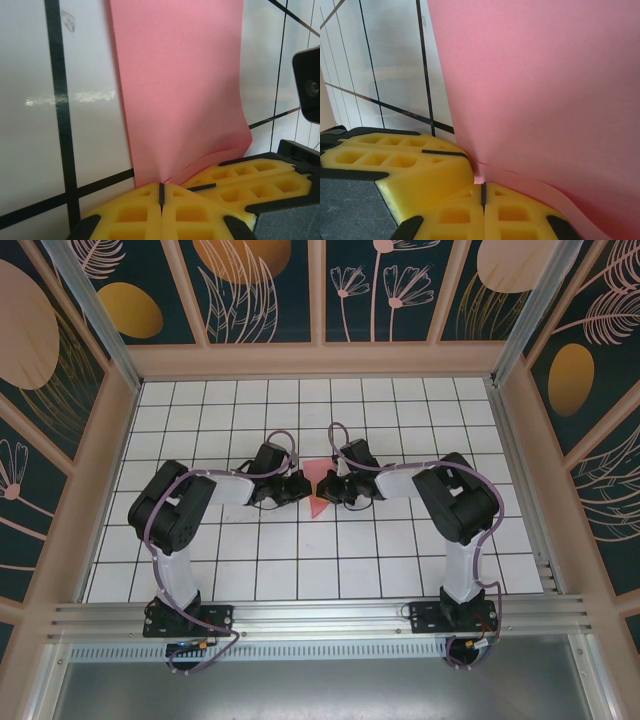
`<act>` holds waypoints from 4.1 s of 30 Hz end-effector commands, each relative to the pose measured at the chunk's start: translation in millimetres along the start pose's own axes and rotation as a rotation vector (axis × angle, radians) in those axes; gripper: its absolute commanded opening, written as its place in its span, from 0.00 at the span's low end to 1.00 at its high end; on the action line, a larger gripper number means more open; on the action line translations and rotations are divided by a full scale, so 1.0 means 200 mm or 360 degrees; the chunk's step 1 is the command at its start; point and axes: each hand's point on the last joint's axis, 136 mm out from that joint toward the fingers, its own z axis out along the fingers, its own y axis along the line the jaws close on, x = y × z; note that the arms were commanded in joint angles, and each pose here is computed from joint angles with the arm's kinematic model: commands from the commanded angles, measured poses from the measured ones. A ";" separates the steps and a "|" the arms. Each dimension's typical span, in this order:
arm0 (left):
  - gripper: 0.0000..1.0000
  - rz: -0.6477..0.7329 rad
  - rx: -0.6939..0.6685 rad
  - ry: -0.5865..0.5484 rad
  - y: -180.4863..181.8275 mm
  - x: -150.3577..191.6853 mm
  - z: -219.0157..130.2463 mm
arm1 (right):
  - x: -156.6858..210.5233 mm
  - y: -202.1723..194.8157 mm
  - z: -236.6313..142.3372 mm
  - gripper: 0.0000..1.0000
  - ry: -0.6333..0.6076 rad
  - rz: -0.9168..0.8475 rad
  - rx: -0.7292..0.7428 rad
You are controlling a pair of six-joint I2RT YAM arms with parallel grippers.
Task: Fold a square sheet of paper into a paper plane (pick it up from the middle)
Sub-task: Third fold the triangle at the center of the table.
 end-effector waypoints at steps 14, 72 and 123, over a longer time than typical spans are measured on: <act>0.01 -0.0009 -0.0249 0.0026 0.18 0.07 0.02 | 0.18 0.12 -0.17 0.03 0.0055 -0.0139 -0.0180; 0.00 -0.0046 -0.0323 -0.0039 0.23 0.06 0.00 | 0.32 0.08 -0.02 0.04 0.0221 -0.0199 -0.0041; 0.00 -0.0044 -0.0331 -0.0063 0.21 0.03 -0.01 | 0.05 -0.10 -0.08 0.05 0.0020 -0.0109 0.0138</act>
